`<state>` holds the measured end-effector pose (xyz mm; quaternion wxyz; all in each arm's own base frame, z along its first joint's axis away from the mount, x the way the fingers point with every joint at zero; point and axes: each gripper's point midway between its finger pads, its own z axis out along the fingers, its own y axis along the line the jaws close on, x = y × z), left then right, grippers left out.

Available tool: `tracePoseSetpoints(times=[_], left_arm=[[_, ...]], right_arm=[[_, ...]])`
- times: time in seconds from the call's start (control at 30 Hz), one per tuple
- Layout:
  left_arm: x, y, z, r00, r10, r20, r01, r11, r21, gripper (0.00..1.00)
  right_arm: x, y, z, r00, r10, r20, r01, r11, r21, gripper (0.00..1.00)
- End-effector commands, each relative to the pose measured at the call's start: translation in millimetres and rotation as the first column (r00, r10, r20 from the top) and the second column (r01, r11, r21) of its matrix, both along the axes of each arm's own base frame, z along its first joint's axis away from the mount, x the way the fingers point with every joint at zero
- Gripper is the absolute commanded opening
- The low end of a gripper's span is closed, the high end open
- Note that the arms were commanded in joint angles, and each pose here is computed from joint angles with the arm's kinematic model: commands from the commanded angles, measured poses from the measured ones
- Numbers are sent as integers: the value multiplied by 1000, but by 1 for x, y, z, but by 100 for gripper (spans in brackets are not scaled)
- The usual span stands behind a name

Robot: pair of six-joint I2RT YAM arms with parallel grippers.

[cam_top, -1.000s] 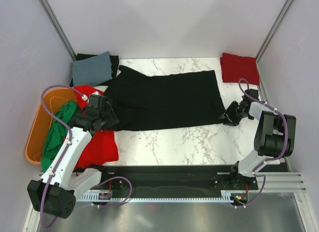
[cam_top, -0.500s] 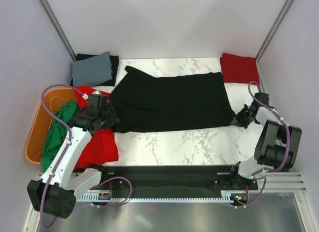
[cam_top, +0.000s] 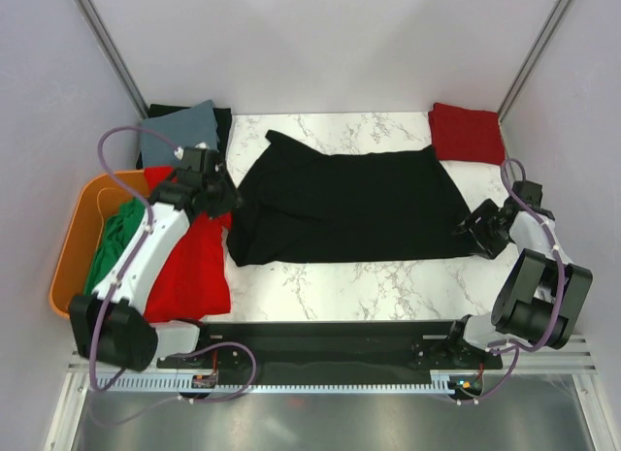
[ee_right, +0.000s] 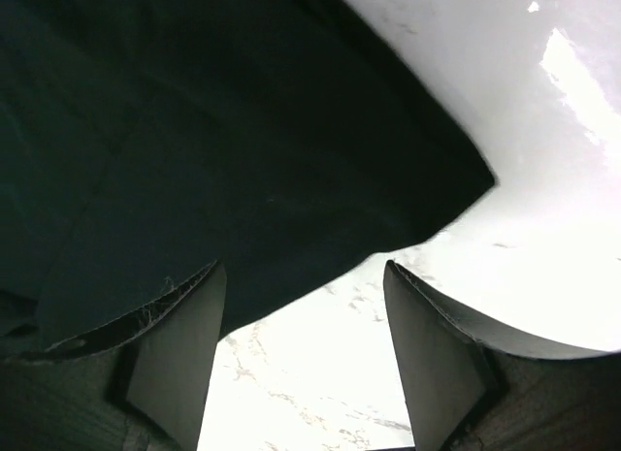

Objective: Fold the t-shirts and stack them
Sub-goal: Fold the tshirt

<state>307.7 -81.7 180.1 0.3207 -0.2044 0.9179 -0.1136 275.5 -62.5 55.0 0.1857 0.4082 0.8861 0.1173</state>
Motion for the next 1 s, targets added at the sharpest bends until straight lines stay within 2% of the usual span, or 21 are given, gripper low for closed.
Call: tracePoseSetpoints(times=[0.0, 0.07, 0.1, 0.13, 0.17, 0.2, 0.23, 0.27, 0.3, 0.33, 0.37, 0.4, 0.43, 0.47, 0.5, 0.67, 0.97], left_arm=[[67, -14, 44, 984, -53, 170, 54, 999, -2, 53], [101, -18, 21, 991, -53, 122, 51, 998, 20, 53], [123, -22, 39, 984, -60, 170, 58, 998, 20, 53], [145, -28, 11, 990, -73, 124, 70, 997, 24, 53], [160, -33, 8, 988, -85, 128, 82, 996, 22, 53], [184, -39, 27, 978, -93, 187, 92, 996, 13, 54], [204, -46, -9, 985, -115, 128, 117, 993, -9, 54], [218, -50, -16, 985, -120, 125, 124, 992, -23, 54], [244, -53, 0, 976, -120, 181, 129, 991, -36, 54], [257, -57, -7, 975, -129, 181, 140, 989, -52, 55], [271, -58, -48, 984, -130, 122, 138, 988, -62, 57], [293, -57, -30, 977, -115, 180, 132, 988, -85, 57], [303, -58, -34, 976, -114, 186, 136, 985, -108, 59], [312, -57, -69, 984, -106, 141, 124, 985, -118, 60], [327, -54, -55, 979, -82, 185, 109, 985, -137, 61], [350, -53, -93, 982, -40, 185, 75, 980, -186, 66], [364, -65, -146, 986, 6, 167, 41, 959, -280, 63]], right_arm=[[31, 4, 45, 991, 57, 122, -51, 997, -54, 75], [38, 17, 57, 984, 107, 144, -97, 993, -73, 76], [40, 19, 67, 981, 117, 153, -104, 990, -93, 76], [43, 29, 71, 975, 155, 162, -139, 985, -103, 77], [43, 34, 78, 969, 177, 175, -158, 980, -118, 77], [42, 38, 82, 965, 191, 178, -170, 977, -128, 77], [42, 47, 85, 957, 220, 188, -198, 972, -128, 77], [42, 53, 90, 945, 250, 209, -226, 965, -134, 78], [40, 59, 91, 938, 273, 215, -249, 959, -132, 79], [38, 70, 93, 923, 310, 228, -288, 950, -123, 79], [35, 75, 99, 908, 332, 255, -308, 943, -128, 81], [29, 79, 96, 901, 350, 255, -327, 936, -127, 81], [26, 85, 98, 890, 366, 273, -346, 931, -118, 82], [22, 89, 106, 876, 374, 305, -353, 927, -122, 84], [20, 93, 106, 872, 366, 324, -351, 930, -105, 84], [14, 118, 127, 813, 401, 422, -408, 910, -77, 87], [-6, 123, 105, 816, 444, 371, -445, 891, -88, 87]])
